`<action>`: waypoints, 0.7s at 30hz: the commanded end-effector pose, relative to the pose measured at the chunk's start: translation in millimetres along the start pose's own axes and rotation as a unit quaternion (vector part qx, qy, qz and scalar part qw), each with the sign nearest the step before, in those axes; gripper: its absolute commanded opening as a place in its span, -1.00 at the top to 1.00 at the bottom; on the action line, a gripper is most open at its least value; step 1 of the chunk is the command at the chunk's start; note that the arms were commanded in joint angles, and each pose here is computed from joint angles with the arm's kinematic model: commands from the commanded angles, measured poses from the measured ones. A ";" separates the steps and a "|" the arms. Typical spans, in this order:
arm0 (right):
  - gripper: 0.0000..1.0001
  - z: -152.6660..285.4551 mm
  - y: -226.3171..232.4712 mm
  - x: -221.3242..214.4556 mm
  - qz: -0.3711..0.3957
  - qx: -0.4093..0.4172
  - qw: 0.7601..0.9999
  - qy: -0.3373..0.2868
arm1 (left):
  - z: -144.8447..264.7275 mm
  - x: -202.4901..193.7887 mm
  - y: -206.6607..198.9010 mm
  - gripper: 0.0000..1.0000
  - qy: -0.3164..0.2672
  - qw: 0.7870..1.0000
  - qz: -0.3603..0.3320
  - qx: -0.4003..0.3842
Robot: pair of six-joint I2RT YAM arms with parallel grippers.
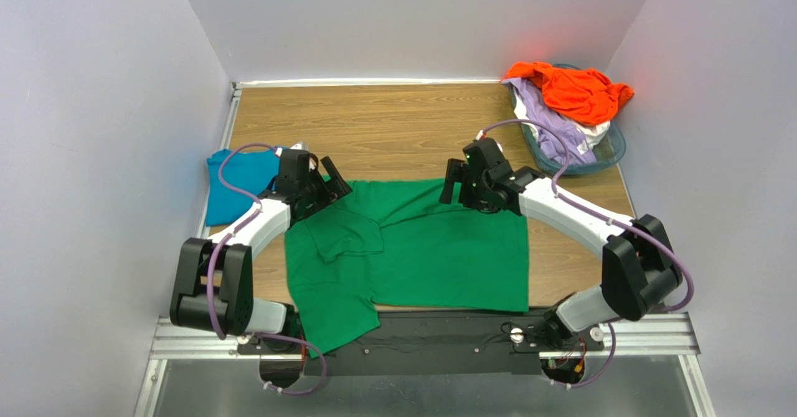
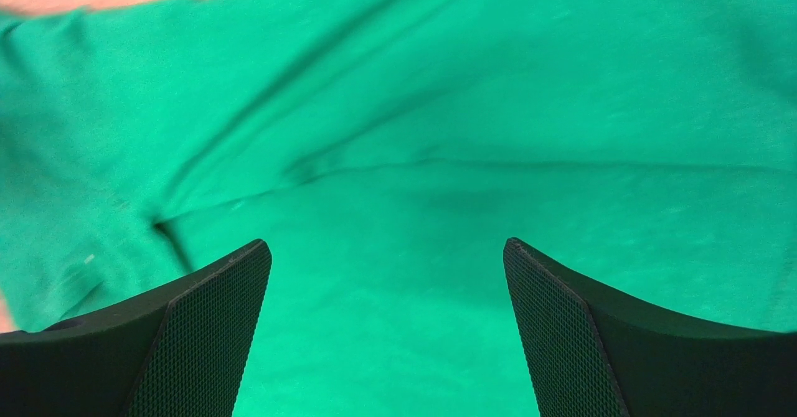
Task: Fold and stack the t-shirts
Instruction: Fold the tshirt
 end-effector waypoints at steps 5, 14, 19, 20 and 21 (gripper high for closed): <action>-1.00 -37.9 -38.3 9.0 0.000 -0.068 0.997 0.033 | -12.7 -0.9 3.8 -0.97 0.013 1.000 0.000 0.004; -1.00 -64.5 -74.2 14.0 -0.015 -0.120 0.991 0.053 | -21.7 -0.4 5.4 -0.97 0.018 1.000 0.000 0.009; -1.00 -74.4 -96.2 15.5 -0.032 -0.138 0.988 0.065 | -33.8 2.7 5.6 -0.97 0.024 1.000 0.000 0.014; -1.00 -76.0 -99.5 15.0 -0.033 -0.141 0.987 0.068 | -35.9 5.4 3.3 -0.97 0.022 1.000 0.000 0.011; -1.00 -77.3 -102.1 16.2 -0.034 -0.143 0.987 0.068 | -38.0 7.3 2.0 -0.97 0.021 1.000 0.001 0.010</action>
Point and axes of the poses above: each gripper's point midway between its finger pads, its own z axis back along the fingers, its own y axis along the line the jaws close on, x = y × z, the point moved 5 cm from there along z, back along the fingers
